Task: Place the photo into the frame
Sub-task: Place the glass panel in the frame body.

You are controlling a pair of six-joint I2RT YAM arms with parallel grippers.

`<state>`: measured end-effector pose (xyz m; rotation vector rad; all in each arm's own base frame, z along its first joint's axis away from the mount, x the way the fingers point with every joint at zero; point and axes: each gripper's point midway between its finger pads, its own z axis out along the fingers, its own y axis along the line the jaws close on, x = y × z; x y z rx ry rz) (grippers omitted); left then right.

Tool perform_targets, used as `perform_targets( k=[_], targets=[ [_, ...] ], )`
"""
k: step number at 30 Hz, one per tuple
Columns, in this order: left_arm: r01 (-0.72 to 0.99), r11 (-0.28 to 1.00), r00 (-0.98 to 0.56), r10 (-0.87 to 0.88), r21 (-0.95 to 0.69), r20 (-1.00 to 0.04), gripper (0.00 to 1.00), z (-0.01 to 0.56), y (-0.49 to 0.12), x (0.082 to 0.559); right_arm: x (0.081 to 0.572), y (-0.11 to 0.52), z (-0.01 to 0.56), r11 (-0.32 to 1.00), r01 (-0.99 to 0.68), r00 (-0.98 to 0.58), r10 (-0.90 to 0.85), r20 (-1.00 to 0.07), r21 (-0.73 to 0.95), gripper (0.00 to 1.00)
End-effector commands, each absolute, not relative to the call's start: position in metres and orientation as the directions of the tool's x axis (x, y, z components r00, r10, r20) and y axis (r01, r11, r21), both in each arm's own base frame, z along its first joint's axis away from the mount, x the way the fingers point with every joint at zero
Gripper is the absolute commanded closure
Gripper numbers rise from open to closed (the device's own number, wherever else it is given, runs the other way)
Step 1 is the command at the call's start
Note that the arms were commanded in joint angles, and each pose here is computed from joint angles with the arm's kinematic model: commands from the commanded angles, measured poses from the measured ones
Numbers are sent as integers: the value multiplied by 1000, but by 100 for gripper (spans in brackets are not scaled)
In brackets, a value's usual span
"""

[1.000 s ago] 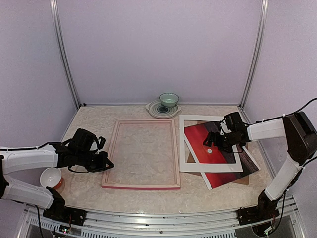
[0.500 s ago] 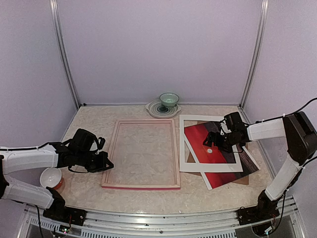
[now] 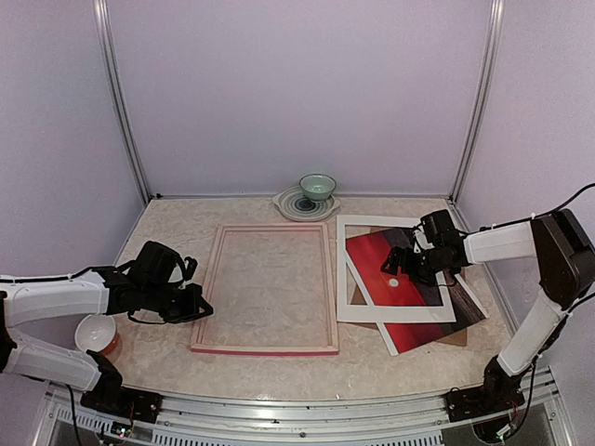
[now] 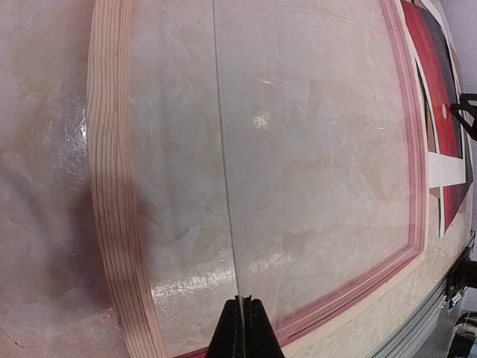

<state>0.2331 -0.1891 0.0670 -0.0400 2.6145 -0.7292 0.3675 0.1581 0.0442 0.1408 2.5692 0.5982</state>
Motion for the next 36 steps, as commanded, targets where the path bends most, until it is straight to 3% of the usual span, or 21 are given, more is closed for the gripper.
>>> perform_targets(
  k=[1,17,22,36],
  targets=[
    [81,869,-896,-151,-488,-417,100,71,-184,237,350,161,24,907,9,-912,180,-368,420,1],
    [80,868,-898,-151,-490,-414,99,69,-184,238,349,162,22,907,10,-914,179,-363,422,1],
    [81,870,-901,-145,-486,-409,87,66,-185,239,349,163,20,905,10,-916,179,-360,425,1],
    [93,880,-899,-127,-466,-420,65,68,-185,243,348,163,17,906,11,-917,178,-356,424,1]
  ],
)
